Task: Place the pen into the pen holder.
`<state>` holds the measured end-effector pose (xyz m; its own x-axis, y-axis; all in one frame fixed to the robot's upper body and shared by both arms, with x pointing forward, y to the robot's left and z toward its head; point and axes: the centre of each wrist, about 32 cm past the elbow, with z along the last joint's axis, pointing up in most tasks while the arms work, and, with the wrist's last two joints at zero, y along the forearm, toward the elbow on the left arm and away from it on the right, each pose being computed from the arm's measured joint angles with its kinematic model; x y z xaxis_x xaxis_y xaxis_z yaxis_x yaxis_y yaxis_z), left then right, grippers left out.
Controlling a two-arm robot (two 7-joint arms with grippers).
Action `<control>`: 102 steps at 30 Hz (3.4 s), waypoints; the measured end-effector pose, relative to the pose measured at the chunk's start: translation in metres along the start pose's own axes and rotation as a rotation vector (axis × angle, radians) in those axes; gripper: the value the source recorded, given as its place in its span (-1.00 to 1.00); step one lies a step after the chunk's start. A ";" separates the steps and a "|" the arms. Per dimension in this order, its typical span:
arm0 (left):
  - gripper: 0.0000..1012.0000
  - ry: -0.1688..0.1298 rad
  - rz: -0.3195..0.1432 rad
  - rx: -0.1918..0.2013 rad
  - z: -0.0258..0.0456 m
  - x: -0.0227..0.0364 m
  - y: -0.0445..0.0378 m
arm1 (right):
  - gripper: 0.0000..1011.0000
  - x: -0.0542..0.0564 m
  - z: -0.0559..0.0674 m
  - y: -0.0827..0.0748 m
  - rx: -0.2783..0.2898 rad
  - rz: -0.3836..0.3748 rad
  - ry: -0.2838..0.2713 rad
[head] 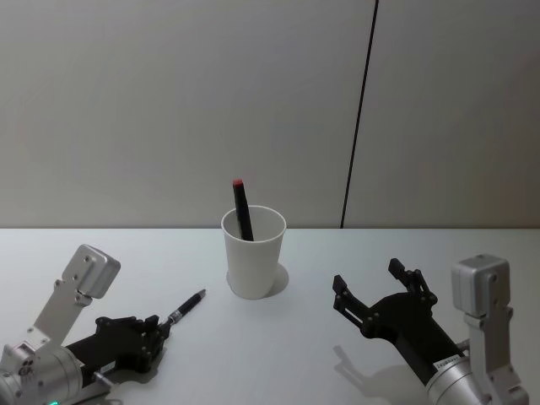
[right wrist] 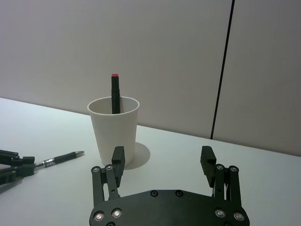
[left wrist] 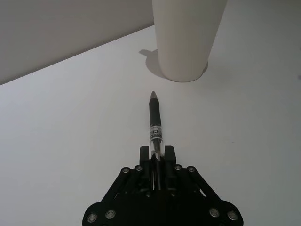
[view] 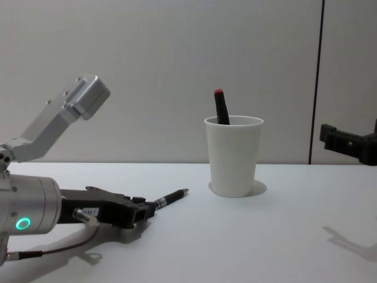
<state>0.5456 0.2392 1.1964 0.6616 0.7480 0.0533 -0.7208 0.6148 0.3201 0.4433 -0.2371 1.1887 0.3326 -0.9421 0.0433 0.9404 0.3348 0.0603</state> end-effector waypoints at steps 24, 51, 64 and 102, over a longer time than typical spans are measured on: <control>-0.66 0.000 0.000 0.000 0.0001 0.0000 0.0000 | 0.98 0.000 0.000 0.000 0.000 0.000 0.000; -0.65 0.000 0.000 0.000 0.0000 0.0000 0.0000 | 0.98 0.000 0.000 0.000 0.000 0.000 0.000; -0.66 -0.014 -0.016 -0.003 -0.0012 0.0082 0.0014 | 0.98 0.000 0.000 0.000 0.000 0.000 0.000; -0.66 -0.235 -0.027 -0.285 0.0231 0.0780 0.0110 | 0.98 0.000 0.000 0.000 0.000 0.000 0.000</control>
<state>0.5941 0.2985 1.2259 0.6866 0.6730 0.2750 -0.7093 0.7032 0.0501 0.4433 -0.2371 1.1887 0.3327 -0.9421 0.0433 0.9403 0.3348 0.0604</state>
